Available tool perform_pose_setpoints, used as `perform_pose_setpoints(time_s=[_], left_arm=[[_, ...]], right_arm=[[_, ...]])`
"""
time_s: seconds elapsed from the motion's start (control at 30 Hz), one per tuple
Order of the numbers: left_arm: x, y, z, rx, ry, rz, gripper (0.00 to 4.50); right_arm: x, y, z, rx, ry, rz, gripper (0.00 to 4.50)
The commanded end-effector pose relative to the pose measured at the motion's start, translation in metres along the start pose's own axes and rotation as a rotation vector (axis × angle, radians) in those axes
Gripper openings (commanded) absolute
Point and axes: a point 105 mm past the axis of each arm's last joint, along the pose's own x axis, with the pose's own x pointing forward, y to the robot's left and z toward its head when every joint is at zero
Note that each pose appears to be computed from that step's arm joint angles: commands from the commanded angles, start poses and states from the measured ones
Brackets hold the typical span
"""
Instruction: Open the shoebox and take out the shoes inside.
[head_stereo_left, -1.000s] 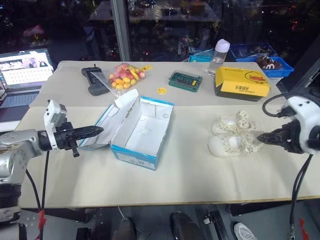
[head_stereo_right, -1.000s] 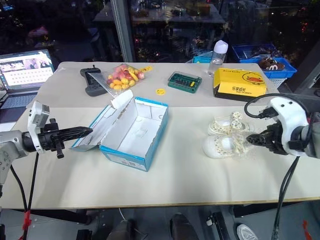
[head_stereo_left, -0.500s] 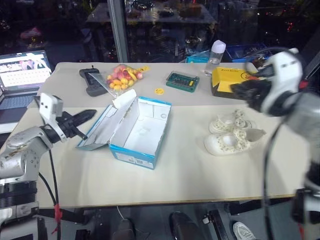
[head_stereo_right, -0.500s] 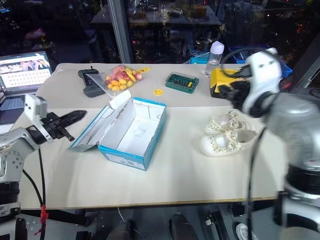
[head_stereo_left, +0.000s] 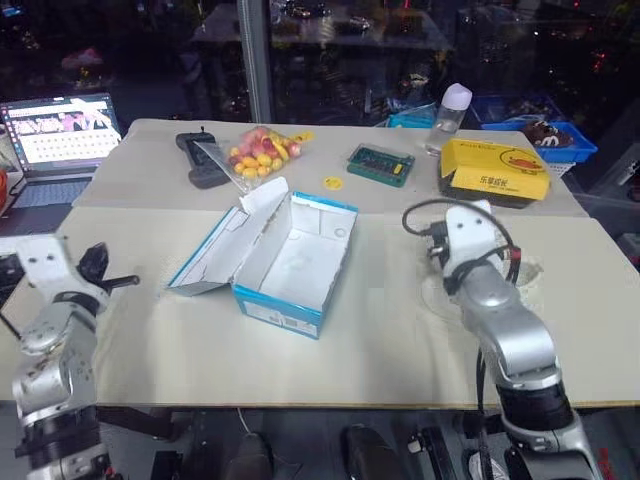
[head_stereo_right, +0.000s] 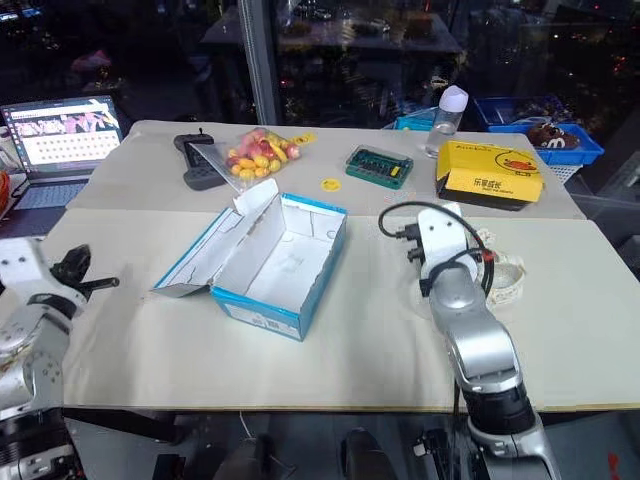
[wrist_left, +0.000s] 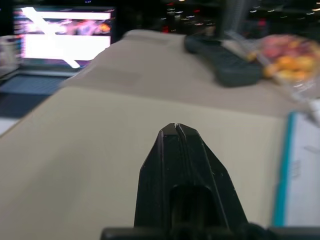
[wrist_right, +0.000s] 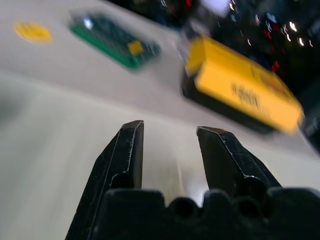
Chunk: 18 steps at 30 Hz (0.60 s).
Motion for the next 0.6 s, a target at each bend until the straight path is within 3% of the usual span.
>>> perform_pose_setpoints(time_s=[0.03, 0.13, 0.6], left_arm=[[-0.009, 0.02, 0.015, 0.022, -0.068, 0.064, 0.0], [-0.011, 0.026, 0.013, 0.026, -0.066, 0.075, 0.0], [-0.008, 0.012, 0.012, 0.005, -0.086, 0.017, 0.0]], right_arm=[[-0.012, -0.004, -0.005, 0.009, -0.027, 0.0, 2.17], [-0.015, 0.005, -0.016, 0.042, -0.021, 0.043, 2.17], [-0.009, 0.004, -0.017, 0.07, -0.042, 0.046, 2.17]])
